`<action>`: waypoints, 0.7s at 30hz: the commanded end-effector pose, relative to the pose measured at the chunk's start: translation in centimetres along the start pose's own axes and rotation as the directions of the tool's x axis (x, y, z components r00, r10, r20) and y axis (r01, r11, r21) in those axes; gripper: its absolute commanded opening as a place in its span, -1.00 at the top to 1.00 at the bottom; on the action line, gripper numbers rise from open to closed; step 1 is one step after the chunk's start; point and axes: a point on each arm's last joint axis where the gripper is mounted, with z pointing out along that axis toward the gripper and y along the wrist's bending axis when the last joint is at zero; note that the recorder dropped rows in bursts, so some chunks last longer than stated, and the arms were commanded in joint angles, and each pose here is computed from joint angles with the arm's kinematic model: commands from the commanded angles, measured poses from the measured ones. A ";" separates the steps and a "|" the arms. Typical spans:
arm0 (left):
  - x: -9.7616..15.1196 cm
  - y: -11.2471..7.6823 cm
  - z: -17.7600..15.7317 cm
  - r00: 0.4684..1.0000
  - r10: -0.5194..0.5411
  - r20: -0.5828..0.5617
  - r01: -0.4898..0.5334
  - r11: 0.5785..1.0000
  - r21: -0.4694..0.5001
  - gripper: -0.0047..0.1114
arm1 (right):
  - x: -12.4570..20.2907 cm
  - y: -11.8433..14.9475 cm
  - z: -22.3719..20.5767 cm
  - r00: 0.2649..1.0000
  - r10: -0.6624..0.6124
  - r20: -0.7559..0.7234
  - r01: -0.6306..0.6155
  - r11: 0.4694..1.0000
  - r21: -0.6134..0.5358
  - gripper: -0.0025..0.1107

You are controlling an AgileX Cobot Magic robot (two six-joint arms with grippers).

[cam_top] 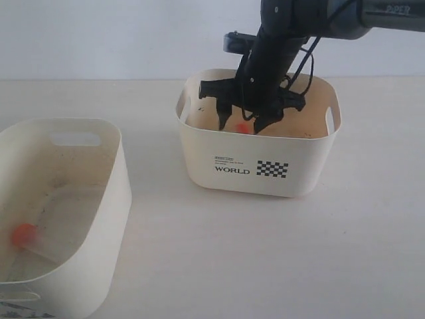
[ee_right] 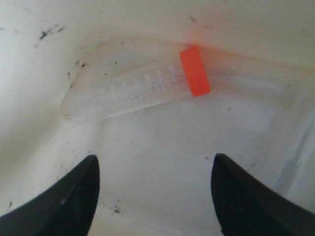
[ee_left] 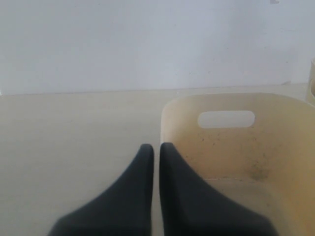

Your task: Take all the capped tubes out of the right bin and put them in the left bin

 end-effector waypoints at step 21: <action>-0.2 0.0 0.0 1.000 -0.007 0.007 0.007 1.000 -0.001 0.84 | 0.7 -1.2 6.6 0.983 0.162 -0.085 -0.162 0.987 0.014 0.49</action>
